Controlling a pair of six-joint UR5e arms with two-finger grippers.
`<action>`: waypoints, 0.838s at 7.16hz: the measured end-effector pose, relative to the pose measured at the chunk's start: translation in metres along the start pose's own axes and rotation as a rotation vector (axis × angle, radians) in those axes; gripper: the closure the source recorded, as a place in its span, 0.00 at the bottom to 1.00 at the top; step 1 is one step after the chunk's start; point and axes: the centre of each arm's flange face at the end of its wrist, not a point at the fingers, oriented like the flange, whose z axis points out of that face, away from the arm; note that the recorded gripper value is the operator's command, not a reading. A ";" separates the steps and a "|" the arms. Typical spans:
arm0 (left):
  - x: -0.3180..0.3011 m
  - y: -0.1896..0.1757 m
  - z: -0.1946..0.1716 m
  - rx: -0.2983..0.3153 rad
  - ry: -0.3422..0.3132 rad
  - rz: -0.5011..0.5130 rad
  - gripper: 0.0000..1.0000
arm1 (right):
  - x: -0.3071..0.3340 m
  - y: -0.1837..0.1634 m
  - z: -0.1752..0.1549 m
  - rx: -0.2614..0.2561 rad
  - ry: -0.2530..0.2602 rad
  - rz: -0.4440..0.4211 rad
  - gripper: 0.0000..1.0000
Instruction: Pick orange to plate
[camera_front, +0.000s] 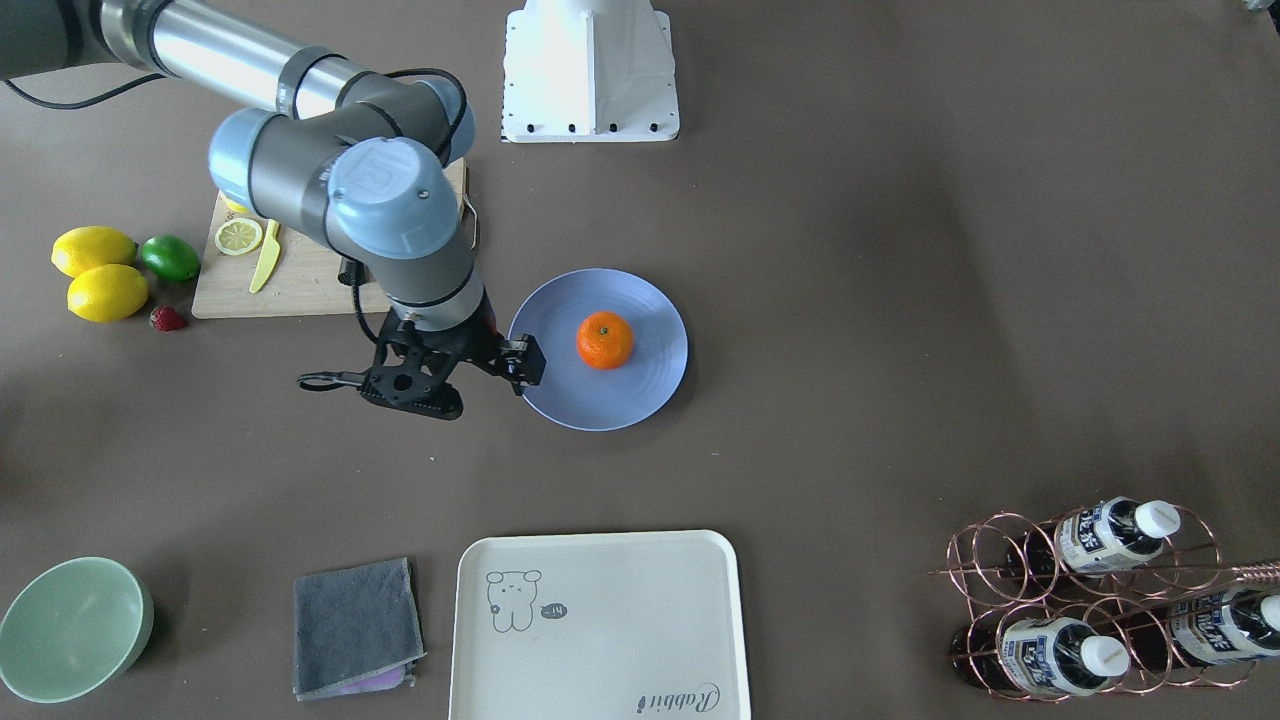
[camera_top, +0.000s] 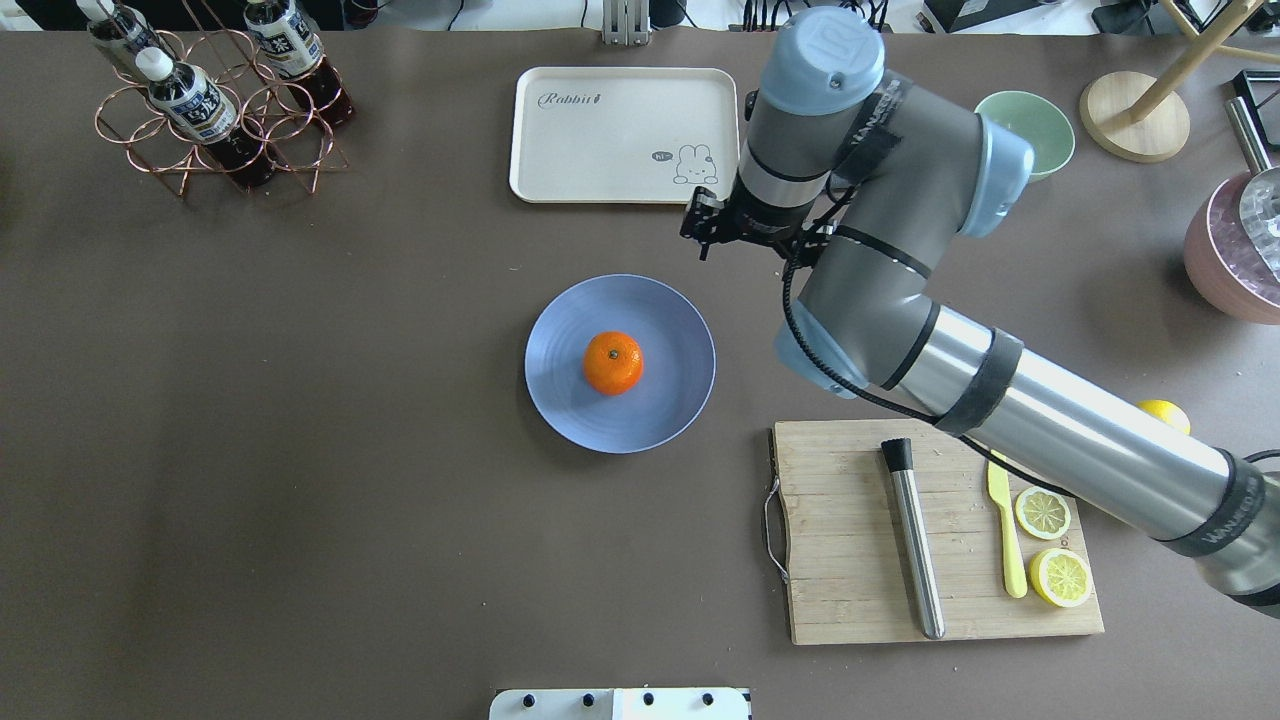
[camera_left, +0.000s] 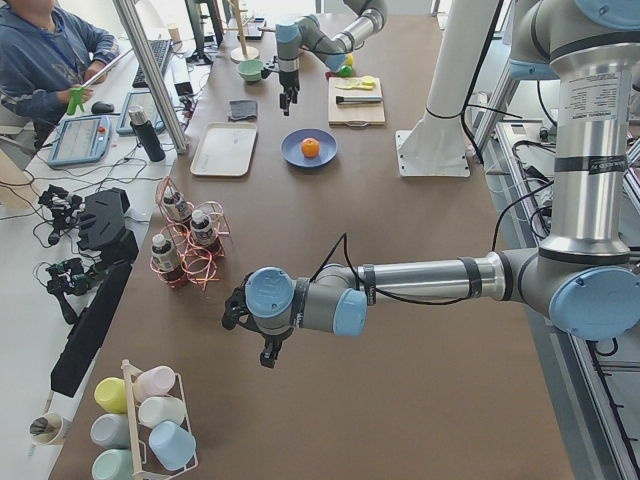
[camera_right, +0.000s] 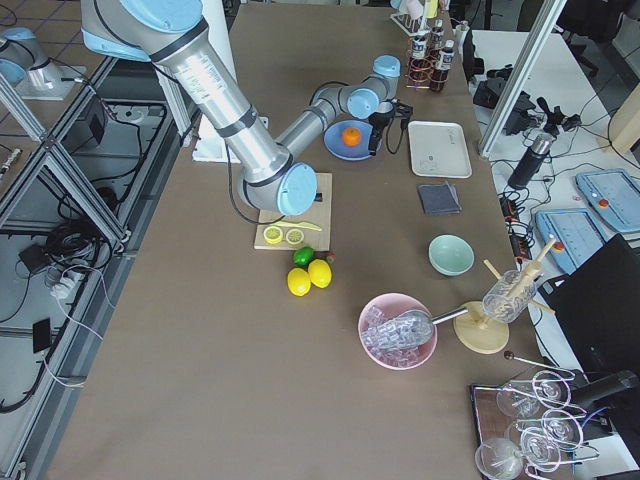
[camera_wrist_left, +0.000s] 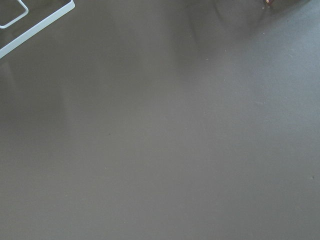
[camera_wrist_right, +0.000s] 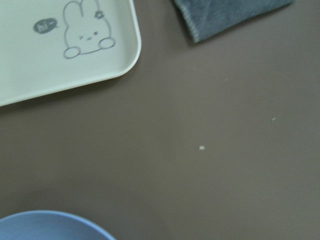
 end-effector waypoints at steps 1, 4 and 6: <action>-0.001 0.001 0.003 -0.017 0.001 -0.015 0.02 | 0.061 -0.033 -0.018 -0.006 0.025 -0.065 0.00; 0.004 -0.004 0.000 -0.115 -0.032 -0.112 0.02 | 0.226 -0.095 -0.062 -0.019 0.081 -0.223 0.00; 0.023 -0.010 -0.022 -0.158 -0.076 -0.118 0.02 | 0.349 -0.099 -0.074 -0.039 0.120 -0.328 0.00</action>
